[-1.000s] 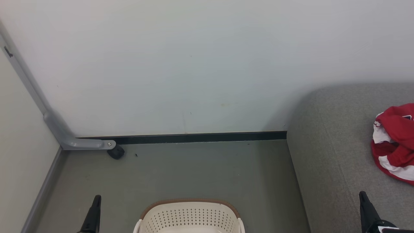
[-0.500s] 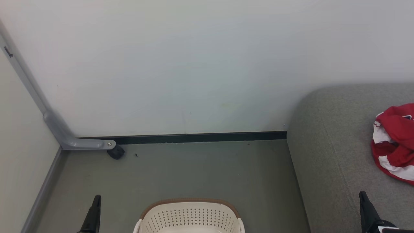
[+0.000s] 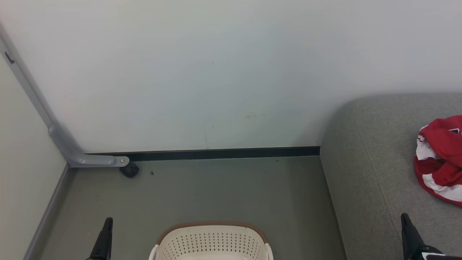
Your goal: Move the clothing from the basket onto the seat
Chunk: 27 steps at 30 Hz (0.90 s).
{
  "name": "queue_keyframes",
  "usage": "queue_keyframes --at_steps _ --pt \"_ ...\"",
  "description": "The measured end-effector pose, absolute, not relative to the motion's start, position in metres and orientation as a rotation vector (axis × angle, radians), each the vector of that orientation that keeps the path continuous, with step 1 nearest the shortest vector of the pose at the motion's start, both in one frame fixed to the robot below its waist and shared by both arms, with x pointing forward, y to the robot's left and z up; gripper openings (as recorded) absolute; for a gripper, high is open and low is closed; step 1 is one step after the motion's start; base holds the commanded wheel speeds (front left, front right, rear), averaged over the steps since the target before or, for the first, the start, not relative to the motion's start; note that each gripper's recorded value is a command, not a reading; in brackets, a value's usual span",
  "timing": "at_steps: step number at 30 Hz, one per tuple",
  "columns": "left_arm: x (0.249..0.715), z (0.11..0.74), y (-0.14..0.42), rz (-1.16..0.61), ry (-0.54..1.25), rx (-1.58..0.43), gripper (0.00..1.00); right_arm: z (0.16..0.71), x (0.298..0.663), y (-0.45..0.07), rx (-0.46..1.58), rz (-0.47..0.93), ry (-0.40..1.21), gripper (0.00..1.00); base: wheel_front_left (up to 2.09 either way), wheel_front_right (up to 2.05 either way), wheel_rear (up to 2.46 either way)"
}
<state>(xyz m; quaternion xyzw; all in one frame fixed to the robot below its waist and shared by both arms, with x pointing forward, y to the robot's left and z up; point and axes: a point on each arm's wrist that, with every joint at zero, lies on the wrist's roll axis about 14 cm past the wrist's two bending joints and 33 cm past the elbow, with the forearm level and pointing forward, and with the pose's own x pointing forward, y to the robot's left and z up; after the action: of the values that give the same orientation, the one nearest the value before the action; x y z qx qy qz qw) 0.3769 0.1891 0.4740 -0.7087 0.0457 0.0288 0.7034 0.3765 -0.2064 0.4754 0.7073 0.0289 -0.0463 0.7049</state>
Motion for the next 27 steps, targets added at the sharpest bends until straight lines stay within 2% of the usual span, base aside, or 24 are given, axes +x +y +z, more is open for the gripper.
queue_keyframes --at_steps 27 --pt "0.377 0.4745 0.189 0.063 0.1 -1.577 0.0 0.4755 0.3765 -0.2064 1.572 -0.103 0.064 0.0 0.0 0.0 0.0"
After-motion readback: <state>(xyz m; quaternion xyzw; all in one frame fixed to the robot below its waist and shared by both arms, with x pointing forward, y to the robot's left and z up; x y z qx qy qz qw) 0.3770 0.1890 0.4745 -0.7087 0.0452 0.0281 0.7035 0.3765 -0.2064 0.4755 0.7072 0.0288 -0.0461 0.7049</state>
